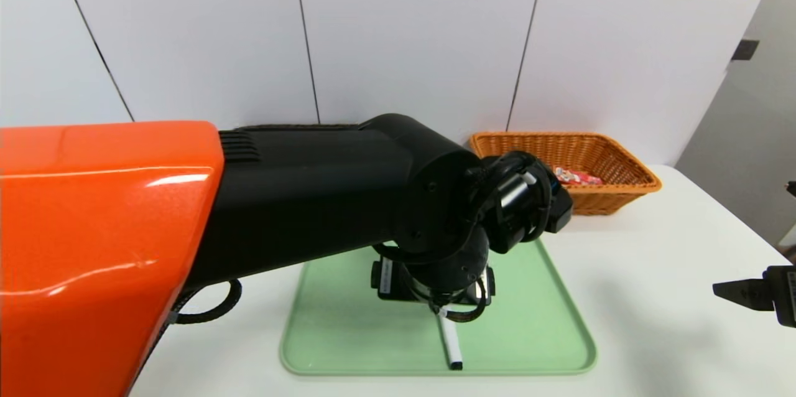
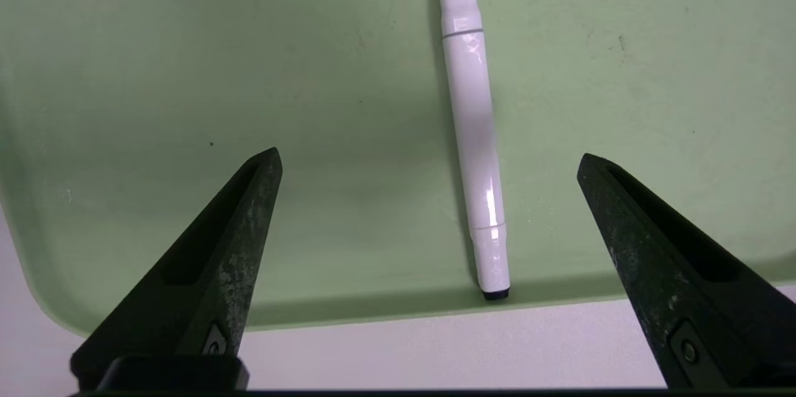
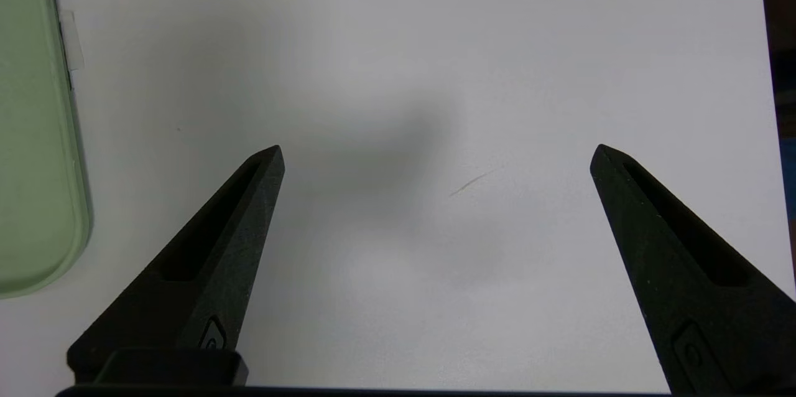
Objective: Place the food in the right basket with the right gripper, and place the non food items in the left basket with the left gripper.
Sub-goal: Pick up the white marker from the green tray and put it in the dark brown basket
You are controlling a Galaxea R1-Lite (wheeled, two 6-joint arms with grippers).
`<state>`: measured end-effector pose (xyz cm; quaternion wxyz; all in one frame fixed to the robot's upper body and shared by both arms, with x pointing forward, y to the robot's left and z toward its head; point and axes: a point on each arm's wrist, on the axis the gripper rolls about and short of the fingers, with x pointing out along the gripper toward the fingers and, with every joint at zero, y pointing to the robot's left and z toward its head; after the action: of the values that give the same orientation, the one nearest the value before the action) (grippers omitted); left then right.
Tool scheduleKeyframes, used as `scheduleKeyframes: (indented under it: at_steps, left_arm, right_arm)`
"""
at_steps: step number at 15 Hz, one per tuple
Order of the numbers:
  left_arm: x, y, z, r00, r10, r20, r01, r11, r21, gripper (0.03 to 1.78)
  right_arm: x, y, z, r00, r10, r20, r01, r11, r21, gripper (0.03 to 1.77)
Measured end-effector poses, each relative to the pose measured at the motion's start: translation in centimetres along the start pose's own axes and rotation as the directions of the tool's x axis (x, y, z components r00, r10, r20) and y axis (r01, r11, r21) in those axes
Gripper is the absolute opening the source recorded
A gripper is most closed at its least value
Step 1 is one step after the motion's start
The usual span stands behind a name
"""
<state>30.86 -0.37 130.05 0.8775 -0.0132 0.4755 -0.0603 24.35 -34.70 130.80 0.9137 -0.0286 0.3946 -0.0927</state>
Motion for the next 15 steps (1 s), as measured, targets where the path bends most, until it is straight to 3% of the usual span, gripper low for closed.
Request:
scheduleKeyframes:
  at_steps: [15]
  left_arm:
    - [2.8,-1.1,-0.9,0.999,0.034,-0.020,-0.034,0.999,0.000,1.69]
  right_arm:
    - [-0.3,-0.1,-0.2,1.000,0.000,0.009,0.000,1.000,0.003,1.70]
